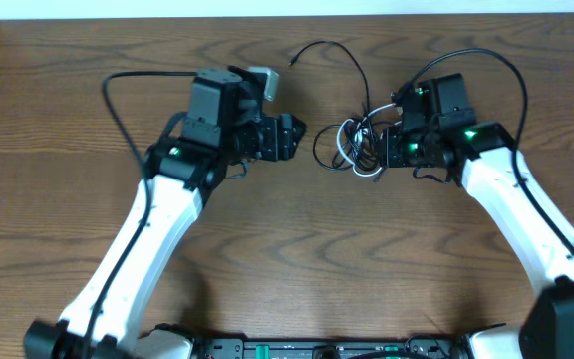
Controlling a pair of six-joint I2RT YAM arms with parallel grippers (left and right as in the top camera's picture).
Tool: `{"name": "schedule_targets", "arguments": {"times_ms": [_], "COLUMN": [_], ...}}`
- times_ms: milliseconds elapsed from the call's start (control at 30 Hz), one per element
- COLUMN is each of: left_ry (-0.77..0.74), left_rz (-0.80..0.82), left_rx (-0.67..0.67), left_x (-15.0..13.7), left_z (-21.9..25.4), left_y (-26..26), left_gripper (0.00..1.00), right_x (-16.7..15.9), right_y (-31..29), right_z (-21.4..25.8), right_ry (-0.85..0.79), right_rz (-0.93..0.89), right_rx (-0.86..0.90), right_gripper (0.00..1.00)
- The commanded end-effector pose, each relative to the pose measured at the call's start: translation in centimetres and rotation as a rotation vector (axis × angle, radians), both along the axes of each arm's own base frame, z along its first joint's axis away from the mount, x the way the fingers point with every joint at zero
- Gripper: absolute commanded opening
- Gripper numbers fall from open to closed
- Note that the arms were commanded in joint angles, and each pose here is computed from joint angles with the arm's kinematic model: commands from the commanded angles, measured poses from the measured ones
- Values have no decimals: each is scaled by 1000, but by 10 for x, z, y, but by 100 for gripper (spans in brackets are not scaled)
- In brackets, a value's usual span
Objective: Untangle cables
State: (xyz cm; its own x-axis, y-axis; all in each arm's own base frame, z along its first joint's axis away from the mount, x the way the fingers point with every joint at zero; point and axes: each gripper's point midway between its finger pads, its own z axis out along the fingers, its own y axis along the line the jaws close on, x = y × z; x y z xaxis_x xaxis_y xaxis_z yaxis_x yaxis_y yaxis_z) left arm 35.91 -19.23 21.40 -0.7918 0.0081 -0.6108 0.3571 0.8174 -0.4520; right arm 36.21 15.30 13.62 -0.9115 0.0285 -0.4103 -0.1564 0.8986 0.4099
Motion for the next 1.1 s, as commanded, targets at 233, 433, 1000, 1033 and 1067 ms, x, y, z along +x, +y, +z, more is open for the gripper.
{"name": "schedule_targets", "arguments": {"times_ms": [233,433,1000,1033,1067], "left_ry": [240,264,201,193,187], "left_rz": [-240,-299,-478,-461,-449], "left_rx": [-188,-254,-222,-198,-182], "left_x": [-5,-2,-38,-36,-34], "left_z": [-66,-79,-80,-83,-86], "left_y": [-51,-64,-131,-130,-129], "left_gripper": [72,72,72,72,72], "right_x": [-17,-22,-24,-25,-26], "right_y": [2,0,0,0,0], "right_z": [78,84,83,82,81], "right_ry": [-197,-208,-197,-194,-191], "right_rz": [36,38,39,39,42], "right_rx": [78,76,76,75,73], "right_gripper": [1,1,1,1,1]}}
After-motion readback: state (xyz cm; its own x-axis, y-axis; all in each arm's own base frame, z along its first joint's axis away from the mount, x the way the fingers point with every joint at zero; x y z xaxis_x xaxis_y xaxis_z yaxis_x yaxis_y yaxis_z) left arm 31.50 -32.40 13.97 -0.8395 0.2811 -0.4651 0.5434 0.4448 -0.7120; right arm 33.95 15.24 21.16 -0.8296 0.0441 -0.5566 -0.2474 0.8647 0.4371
